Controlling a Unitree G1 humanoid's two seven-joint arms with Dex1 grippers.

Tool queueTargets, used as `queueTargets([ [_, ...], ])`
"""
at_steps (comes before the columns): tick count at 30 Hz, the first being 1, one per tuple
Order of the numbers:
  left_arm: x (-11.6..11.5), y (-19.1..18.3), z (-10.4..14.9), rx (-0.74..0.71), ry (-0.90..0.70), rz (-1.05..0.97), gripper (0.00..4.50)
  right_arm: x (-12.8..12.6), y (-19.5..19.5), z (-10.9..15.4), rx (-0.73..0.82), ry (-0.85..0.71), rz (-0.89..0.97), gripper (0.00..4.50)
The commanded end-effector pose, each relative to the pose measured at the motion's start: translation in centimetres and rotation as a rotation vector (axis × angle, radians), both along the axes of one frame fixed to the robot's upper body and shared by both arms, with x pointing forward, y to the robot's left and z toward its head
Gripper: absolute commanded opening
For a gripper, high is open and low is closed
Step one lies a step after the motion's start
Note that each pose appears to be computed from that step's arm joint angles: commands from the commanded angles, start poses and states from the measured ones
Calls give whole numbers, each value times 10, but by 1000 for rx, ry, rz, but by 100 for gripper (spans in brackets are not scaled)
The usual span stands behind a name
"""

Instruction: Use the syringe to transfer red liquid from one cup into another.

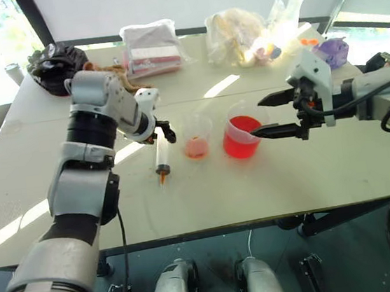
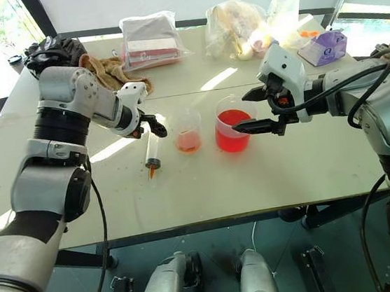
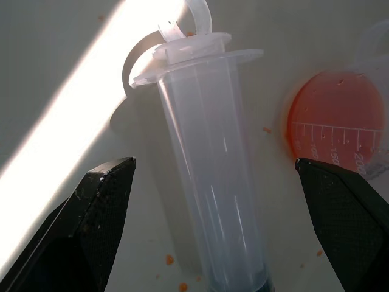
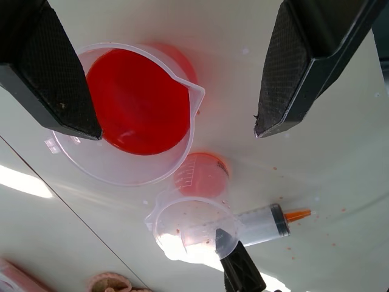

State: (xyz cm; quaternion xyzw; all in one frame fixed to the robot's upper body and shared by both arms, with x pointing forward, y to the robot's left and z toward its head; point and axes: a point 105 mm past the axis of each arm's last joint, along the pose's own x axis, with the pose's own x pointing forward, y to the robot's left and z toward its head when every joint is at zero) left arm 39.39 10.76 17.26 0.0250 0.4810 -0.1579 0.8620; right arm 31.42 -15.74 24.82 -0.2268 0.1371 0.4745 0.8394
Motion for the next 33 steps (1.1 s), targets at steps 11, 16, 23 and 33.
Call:
queueTargets([
  [11,7,1,-15,59,32,120,440,-6,-3,15,1,-63,-8,419],
  [16,11,-2,-17,58,22,142,415,-6,-2,15,2,-64,-11,419],
  [23,17,-2,-18,51,-1,179,151,-6,-2,16,2,-67,-14,419],
  [33,24,26,24,-117,-195,234,140,-7,-3,15,3,-70,-18,419],
])
